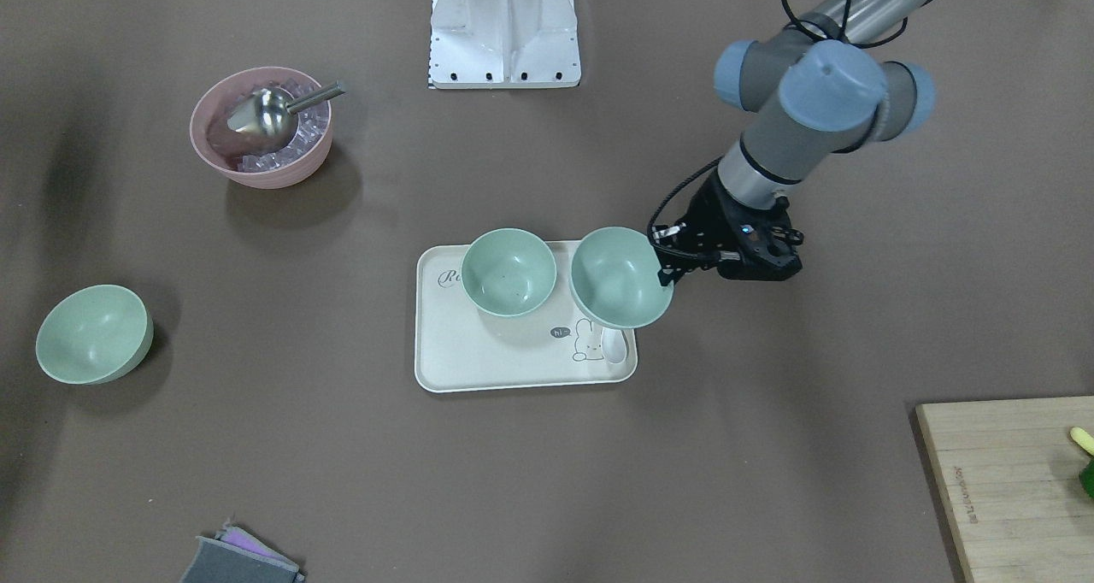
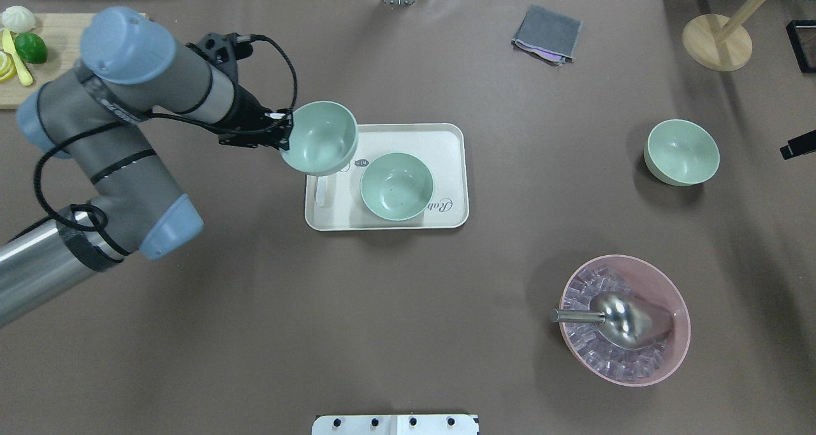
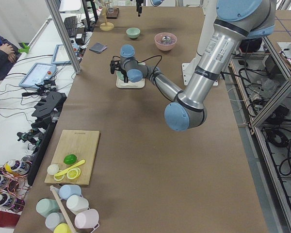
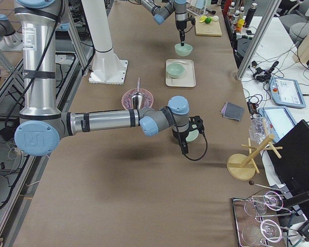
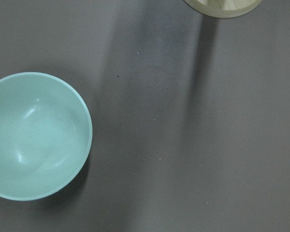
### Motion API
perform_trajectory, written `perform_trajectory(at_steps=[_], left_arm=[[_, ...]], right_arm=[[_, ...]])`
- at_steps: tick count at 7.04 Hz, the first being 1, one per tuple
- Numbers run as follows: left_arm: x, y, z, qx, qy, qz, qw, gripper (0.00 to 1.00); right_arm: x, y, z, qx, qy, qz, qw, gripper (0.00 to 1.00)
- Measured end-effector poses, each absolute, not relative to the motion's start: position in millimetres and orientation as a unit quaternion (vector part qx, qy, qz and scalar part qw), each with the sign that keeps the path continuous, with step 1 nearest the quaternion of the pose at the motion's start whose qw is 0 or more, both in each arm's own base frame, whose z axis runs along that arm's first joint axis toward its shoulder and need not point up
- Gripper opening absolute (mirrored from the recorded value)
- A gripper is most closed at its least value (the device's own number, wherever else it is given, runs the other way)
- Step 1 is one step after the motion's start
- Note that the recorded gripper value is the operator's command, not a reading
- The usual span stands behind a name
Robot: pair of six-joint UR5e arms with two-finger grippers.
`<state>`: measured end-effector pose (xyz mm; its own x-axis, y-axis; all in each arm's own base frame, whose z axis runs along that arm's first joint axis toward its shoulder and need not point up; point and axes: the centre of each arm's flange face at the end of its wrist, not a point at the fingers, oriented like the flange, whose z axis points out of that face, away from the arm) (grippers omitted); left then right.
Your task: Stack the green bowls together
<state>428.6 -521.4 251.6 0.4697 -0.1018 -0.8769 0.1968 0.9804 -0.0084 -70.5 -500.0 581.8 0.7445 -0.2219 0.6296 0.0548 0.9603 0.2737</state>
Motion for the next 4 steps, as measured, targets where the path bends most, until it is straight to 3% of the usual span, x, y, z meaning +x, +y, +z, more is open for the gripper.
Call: perform_trajectory(at_steps=[2, 4], left_arm=[[486.8, -491.1, 187.1, 0.033, 0.489, -0.110, 0.865, 0.00], [517.3, -475.8, 165.3, 0.029, 0.469, -0.124, 0.874, 0.00]], right_arm=[[-70.5, -499.4, 581.6, 0.119, -0.350, -0.072, 0.926, 1.00], [-70.7, -499.5, 579.6, 0.120, -0.351, -0.073, 0.926, 1.00]])
